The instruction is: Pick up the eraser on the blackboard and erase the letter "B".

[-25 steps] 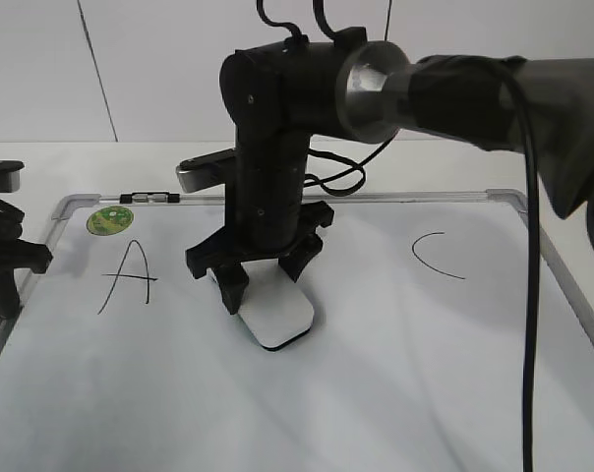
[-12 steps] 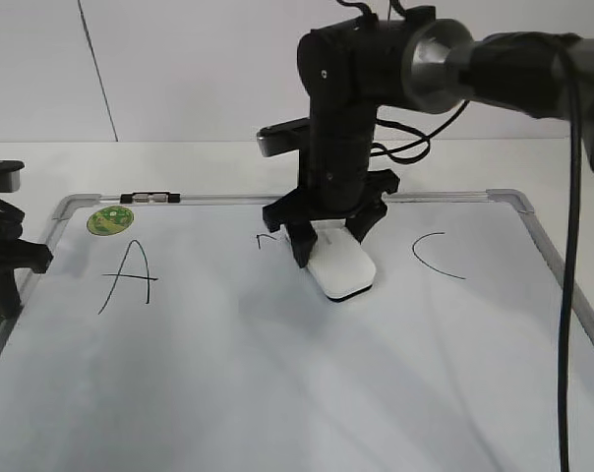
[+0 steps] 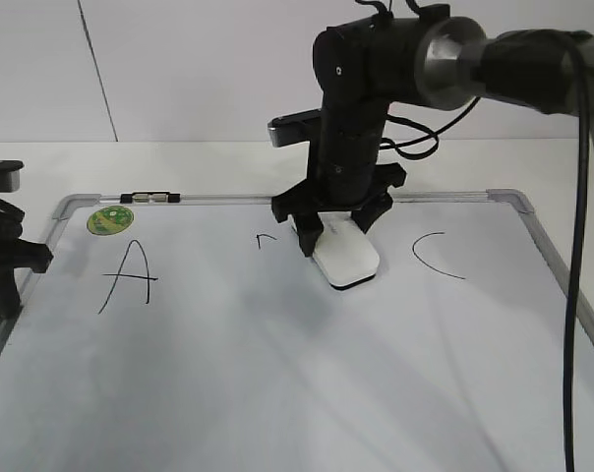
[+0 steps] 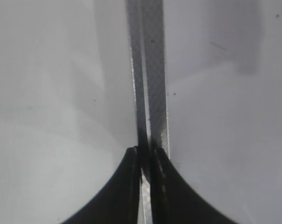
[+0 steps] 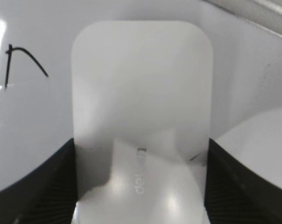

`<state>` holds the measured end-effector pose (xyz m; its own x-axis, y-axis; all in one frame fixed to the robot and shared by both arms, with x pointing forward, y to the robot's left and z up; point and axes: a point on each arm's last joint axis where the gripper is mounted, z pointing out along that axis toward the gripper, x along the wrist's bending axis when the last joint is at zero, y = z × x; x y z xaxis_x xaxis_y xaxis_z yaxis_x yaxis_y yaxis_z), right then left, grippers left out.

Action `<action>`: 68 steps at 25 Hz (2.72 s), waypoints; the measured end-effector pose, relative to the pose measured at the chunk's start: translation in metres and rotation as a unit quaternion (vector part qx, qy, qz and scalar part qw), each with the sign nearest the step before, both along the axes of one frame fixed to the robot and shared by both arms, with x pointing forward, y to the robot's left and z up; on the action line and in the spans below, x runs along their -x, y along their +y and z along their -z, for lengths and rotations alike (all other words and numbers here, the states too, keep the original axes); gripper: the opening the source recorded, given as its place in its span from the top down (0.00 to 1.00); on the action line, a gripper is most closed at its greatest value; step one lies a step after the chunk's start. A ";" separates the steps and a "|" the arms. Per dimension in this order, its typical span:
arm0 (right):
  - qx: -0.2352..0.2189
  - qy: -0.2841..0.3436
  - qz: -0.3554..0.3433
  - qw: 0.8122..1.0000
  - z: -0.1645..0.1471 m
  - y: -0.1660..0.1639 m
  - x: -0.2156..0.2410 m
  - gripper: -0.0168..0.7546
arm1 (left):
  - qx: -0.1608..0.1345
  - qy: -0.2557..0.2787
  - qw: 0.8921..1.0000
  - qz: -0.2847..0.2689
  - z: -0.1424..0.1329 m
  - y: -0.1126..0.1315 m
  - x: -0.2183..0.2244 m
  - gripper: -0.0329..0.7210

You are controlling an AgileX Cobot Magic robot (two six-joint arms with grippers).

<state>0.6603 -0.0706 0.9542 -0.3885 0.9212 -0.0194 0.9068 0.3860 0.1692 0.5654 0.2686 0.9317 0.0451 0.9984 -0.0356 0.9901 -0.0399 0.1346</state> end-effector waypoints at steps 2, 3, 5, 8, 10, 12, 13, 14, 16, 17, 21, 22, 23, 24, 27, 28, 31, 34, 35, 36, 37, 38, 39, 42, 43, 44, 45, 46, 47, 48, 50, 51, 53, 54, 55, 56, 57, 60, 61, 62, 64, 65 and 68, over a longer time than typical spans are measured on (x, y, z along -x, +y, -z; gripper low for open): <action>-0.007 -0.007 0.000 1.000 0.000 0.001 -0.001 0.27 | 0.000 0.000 1.000 0.000 0.000 0.000 0.000 0.94; -0.011 -0.008 0.001 1.000 0.001 0.002 -0.002 0.27 | 0.000 0.000 1.000 0.000 0.000 0.000 0.000 0.94; -0.013 -0.008 0.001 1.000 0.002 0.003 -0.003 0.27 | 0.000 0.001 1.000 0.000 0.000 0.000 0.000 0.94; -0.011 0.002 0.003 1.000 0.004 0.007 -0.009 0.27 | 0.000 0.000 1.000 0.000 0.000 0.000 0.000 0.94; -0.010 0.011 0.004 1.000 0.004 0.010 -0.013 0.27 | 0.000 0.000 1.000 0.000 0.000 0.000 0.000 0.94; -0.011 0.009 -0.001 1.000 0.003 0.017 -0.017 0.27 | 0.000 0.000 1.000 0.000 0.000 0.000 0.000 0.94; -0.012 0.005 -0.007 1.000 0.005 0.024 -0.017 0.27 | 0.000 0.000 1.000 0.000 0.000 0.000 0.000 0.94; -0.013 -0.002 -0.014 1.000 0.005 0.030 -0.018 0.27 | 0.000 0.000 1.000 0.000 0.000 0.000 0.000 0.94; -0.013 -0.019 -0.035 0.999 0.005 0.047 -0.016 0.27 | 0.000 0.000 1.000 0.000 0.000 0.000 0.000 0.94; -0.013 -0.024 -0.046 0.999 0.006 0.056 -0.013 0.27 | 0.000 0.001 1.000 0.000 0.000 0.000 0.000 0.94; -0.020 -0.039 -0.085 0.995 0.009 0.091 0.003 0.27 | -0.001 0.007 1.000 0.001 -0.001 0.000 0.001 0.94; -0.024 -0.042 -0.094 0.994 0.010 0.099 0.008 0.27 | -0.002 0.009 1.000 0.001 -0.001 0.000 0.001 0.94; -0.028 -0.043 -0.100 0.994 0.009 0.104 0.011 0.27 | -0.002 0.010 1.000 0.002 -0.001 0.000 0.001 0.94; -0.029 -0.043 -0.102 0.993 0.008 0.105 0.012 0.27 | -0.003 0.010 1.000 0.002 -0.001 0.000 0.001 0.94; -0.033 -0.042 -0.096 0.994 0.008 0.102 0.009 0.27 | -0.004 0.010 1.000 0.003 -0.001 0.001 0.001 0.94; -0.037 -0.039 -0.087 0.995 0.008 0.096 0.004 0.27 | -0.004 0.010 1.000 0.003 -0.001 0.001 0.001 0.94; -0.048 -0.033 -0.072 0.996 0.008 0.086 -0.003 0.27 | -0.004 0.010 1.000 0.003 -0.001 0.001 0.001 0.94; -0.048 -0.036 -0.045 0.997 0.008 0.063 -0.020 0.27 | -0.003 0.010 1.000 0.002 -0.001 0.000 0.001 0.94; -0.048 -0.036 -0.035 0.998 0.008 0.054 -0.026 0.27 | -0.003 0.009 1.000 0.002 -0.001 0.000 0.001 0.94; -0.053 -0.030 -0.027 0.998 0.008 0.047 -0.029 0.27 | -0.002 0.004 1.000 0.001 -0.001 0.000 0.000 0.94; -0.056 -0.026 -0.019 0.998 0.008 0.040 -0.033 0.27 | 0.000 -0.002 1.000 0.000 -0.001 0.000 -0.001 0.94; -0.058 -0.024 -0.013 0.998 0.007 0.034 -0.036 0.27 | 0.002 -0.006 1.000 -0.001 0.000 0.000 -0.003 0.94; -0.059 -0.023 -0.009 0.998 0.006 0.031 -0.038 0.27 | 0.003 -0.009 1.000 -0.002 0.000 -0.001 -0.003 0.94; -0.055 -0.016 0.003 0.998 0.003 0.018 -0.042 0.27 | 0.005 -0.013 1.000 -0.004 -0.001 -0.001 -0.004 0.94; -0.055 -0.014 0.004 0.998 0.003 0.017 -0.042 0.27 | 0.006 -0.013 1.000 -0.005 -0.001 -0.001 -0.004 0.94; -0.055 -0.015 0.005 0.998 0.003 0.016 -0.043 0.27 | 0.007 -0.013 1.000 -0.005 -0.001 -0.001 -0.004 0.94; -0.054 -0.014 0.005 0.998 0.003 0.016 -0.043 0.27 | 0.007 -0.013 1.000 -0.005 -0.001 -0.001 -0.004 0.94; -0.055 -0.013 0.005 0.998 0.003 0.016 -0.042 0.27 | 0.007 -0.013 1.000 -0.005 -0.001 -0.001 -0.004 0.94; -0.057 -0.013 0.005 0.998 0.002 0.016 -0.042 0.27 | 0.007 -0.013 1.000 -0.005 -0.001 -0.001 -0.004 0.94; -0.057 -0.012 0.006 0.998 0.003 0.015 -0.042 0.27 | 0.007 -0.013 1.000 -0.005 -0.001 -0.001 -0.004 0.94; -0.058 -0.012 0.006 0.998 0.002 0.015 -0.042 0.27 | 0.007 -0.013 1.000 -0.005 -0.001 -0.001 -0.004 0.94; -0.059 -0.011 0.006 0.998 0.002 0.015 -0.042 0.27 | 0.007 -0.013 1.000 -0.005 -0.001 -0.001 -0.004 0.94; -0.062 -0.010 0.007 0.998 0.002 0.016 -0.042 0.27 | 0.007 -0.013 1.000 -0.005 -0.001 -0.001 -0.004 0.94; -0.062 -0.011 0.004 0.998 0.002 0.018 -0.041 0.27 | 0.007 -0.013 1.000 -0.005 -0.001 -0.001 -0.004 0.94; -0.062 -0.010 0.001 0.998 0.002 0.021 -0.039 0.27 | 0.007 -0.013 1.000 -0.005 -0.001 -0.001 -0.004 0.94; -0.062 -0.010 -0.002 0.998 0.002 0.025 -0.037 0.27 | 0.007 -0.011 1.000 -0.005 -0.001 -0.001 -0.004 0.94; -0.058 -0.012 -0.009 0.998 0.002 0.031 -0.034 0.27 | 0.006 -0.008 1.000 -0.004 0.000 -0.001 -0.003 0.94; -0.058 -0.016 -0.033 0.998 0.002 0.053 -0.021 0.27 | 0.005 -0.001 1.000 -0.004 0.000 -0.001 -0.002 0.94; -0.058 -0.016 -0.048 0.997 0.002 0.066 -0.013 0.27 | 0.005 -0.001 1.000 -0.004 0.000 -0.001 -0.002 0.94; -0.061 -0.013 -0.061 0.996 0.002 0.078 -0.005 0.27 | 0.005 0.000 1.000 -0.004 0.000 -0.001 -0.002 0.94; -0.064 -0.011 -0.077 0.995 0.003 0.092 0.006 0.27 | 0.005 0.000 1.000 -0.004 0.000 -0.001 -0.002 0.94; -0.066 -0.009 -0.088 0.994 0.003 0.100 0.012 0.27 | 0.005 0.001 1.000 -0.004 0.000 -0.001 -0.001 0.94; -0.062 -0.011 -0.093 0.994 0.003 0.103 0.015 0.27 | 0.005 0.001 1.000 -0.004 0.000 -0.001 -0.001 0.94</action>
<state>0.6455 0.0326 0.9514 -0.5538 0.8288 0.0801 0.8168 0.5222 0.2452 0.5669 0.2677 0.9319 0.0378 0.9983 -0.0447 0.9906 -0.0316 0.1330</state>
